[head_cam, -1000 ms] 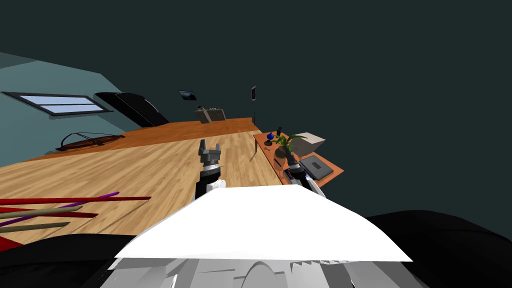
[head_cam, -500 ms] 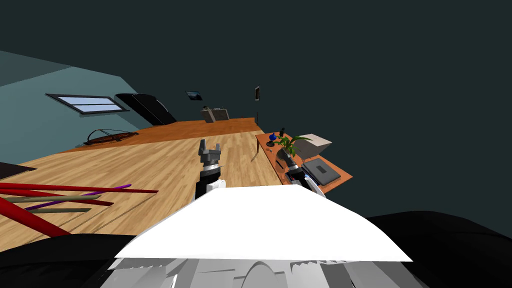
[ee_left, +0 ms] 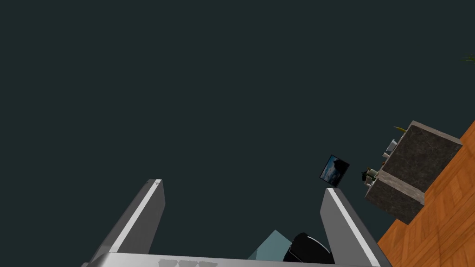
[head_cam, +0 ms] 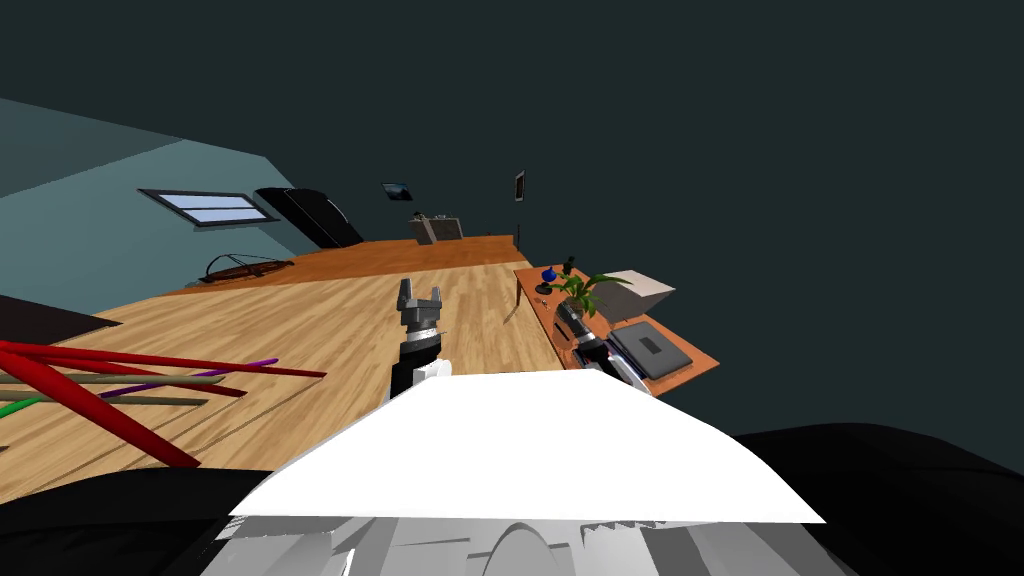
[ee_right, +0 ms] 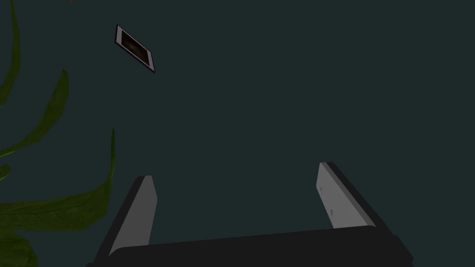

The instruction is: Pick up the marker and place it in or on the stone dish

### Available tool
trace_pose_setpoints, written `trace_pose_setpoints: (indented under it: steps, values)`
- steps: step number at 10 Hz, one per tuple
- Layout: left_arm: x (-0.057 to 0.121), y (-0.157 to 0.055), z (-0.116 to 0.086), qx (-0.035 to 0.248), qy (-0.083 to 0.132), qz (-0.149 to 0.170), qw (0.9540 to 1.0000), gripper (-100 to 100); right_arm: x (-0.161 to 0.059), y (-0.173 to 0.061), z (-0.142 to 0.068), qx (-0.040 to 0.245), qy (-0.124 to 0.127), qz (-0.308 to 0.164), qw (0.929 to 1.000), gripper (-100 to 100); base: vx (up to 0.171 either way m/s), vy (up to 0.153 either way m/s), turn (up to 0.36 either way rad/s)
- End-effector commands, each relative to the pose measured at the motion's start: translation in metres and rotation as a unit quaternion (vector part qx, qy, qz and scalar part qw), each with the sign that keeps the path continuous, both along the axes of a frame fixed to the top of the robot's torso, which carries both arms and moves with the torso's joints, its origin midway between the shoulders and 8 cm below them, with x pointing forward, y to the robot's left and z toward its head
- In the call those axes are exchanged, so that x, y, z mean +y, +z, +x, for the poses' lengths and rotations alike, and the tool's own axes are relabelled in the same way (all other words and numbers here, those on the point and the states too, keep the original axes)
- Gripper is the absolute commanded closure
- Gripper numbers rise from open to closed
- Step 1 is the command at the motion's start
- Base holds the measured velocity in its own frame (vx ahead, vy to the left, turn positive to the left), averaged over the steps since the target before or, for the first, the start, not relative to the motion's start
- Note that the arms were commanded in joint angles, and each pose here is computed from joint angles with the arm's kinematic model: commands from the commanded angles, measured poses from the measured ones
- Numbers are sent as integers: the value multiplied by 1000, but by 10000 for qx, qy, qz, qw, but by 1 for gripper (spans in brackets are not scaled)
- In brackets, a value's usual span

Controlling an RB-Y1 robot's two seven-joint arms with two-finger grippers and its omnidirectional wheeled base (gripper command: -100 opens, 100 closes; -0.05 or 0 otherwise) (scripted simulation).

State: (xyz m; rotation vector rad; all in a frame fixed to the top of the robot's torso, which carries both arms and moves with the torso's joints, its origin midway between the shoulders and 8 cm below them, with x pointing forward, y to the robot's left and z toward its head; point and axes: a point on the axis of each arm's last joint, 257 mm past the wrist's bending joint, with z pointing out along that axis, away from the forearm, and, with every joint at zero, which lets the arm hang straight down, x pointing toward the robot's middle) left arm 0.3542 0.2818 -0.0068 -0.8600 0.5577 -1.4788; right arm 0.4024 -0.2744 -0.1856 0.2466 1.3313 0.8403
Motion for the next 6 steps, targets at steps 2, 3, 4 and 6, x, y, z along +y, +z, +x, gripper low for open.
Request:
trace_pose_setpoints:
  steps: [2,3,4,6]
  values:
    - [0,0,0,0,0,0,10000,0,-5,-22,3,180,-15,-284,9994,-100,16,-13,74]
    - [0,0,0,0,0,0,10000,0,-9,-39,5,323,-19,-529,9981,-100,17,-11,75]
    - [0,0,0,0,0,0,10000,0,-11,-50,6,400,1,-767,9963,-100,22,-16,143]
    - [0,0,0,0,0,0,10000,0,-19,-74,6,620,-33,-1015,9929,-100,19,-18,58]
